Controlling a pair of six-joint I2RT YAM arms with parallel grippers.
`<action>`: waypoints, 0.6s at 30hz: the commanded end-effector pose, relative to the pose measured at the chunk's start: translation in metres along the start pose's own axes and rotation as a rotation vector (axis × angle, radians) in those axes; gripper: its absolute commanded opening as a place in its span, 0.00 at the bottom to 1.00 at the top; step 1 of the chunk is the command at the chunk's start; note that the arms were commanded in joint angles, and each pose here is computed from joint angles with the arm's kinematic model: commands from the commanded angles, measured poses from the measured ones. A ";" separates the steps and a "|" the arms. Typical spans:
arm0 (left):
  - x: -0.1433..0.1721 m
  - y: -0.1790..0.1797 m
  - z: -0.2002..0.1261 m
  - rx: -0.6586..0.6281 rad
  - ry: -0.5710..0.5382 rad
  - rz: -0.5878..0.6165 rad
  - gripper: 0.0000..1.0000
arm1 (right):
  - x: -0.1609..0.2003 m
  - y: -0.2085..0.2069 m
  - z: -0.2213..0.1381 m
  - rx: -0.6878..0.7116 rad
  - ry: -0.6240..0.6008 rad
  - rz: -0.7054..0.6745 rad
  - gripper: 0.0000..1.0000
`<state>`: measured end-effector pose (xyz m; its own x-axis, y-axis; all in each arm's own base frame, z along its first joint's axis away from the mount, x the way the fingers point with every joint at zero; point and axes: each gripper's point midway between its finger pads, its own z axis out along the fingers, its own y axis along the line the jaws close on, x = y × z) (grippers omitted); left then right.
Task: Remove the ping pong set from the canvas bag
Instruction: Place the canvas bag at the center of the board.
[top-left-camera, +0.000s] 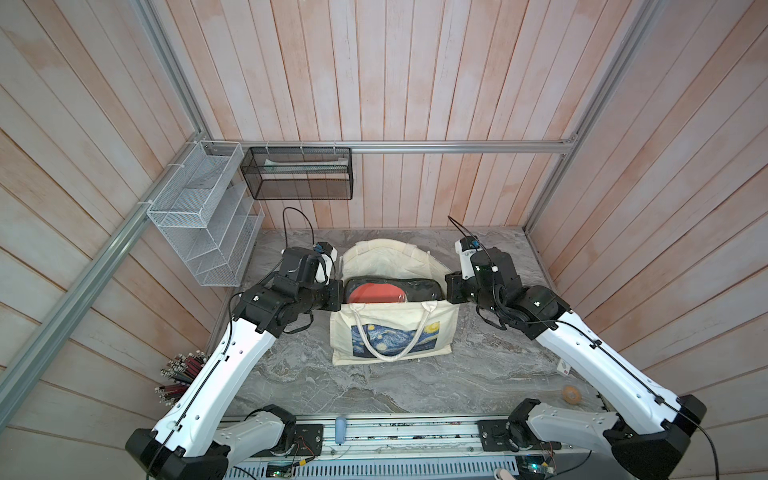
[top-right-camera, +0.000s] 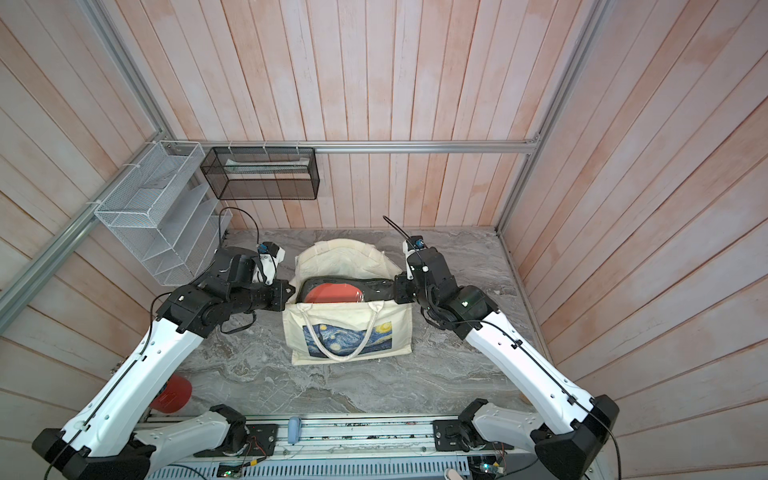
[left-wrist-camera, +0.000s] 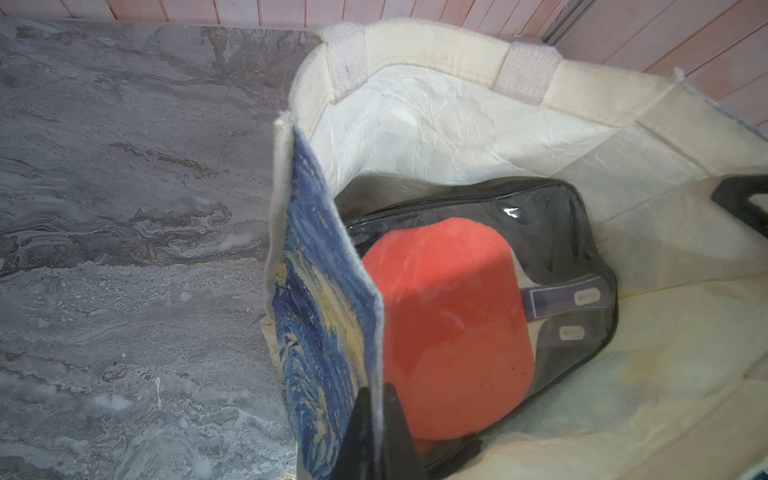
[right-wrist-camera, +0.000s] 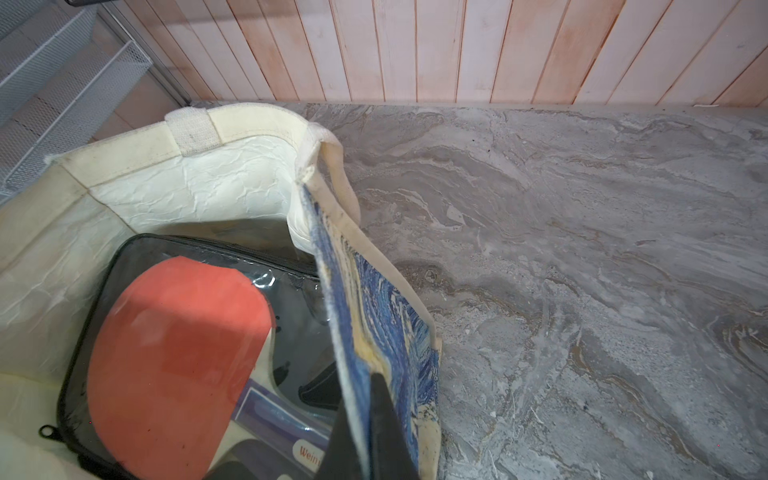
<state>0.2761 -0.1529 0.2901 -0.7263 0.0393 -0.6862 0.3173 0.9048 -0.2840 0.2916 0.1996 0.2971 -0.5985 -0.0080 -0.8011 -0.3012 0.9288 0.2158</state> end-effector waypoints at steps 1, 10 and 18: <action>-0.035 0.009 -0.026 -0.037 -0.200 -0.007 0.00 | -0.036 -0.012 -0.015 0.070 -0.171 0.004 0.01; -0.042 0.004 -0.033 -0.021 -0.212 0.009 0.71 | -0.019 -0.013 -0.014 0.069 -0.081 -0.074 0.78; -0.086 -0.004 -0.005 -0.028 -0.157 0.111 0.77 | -0.075 0.018 -0.029 -0.005 -0.130 -0.228 0.99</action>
<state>0.3195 -0.1527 0.3604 -0.5767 0.0122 -0.8169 0.3447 0.9102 -0.2297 0.3052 0.1986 0.3639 -0.4505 -0.0877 -0.8885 -0.3631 0.9271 0.0926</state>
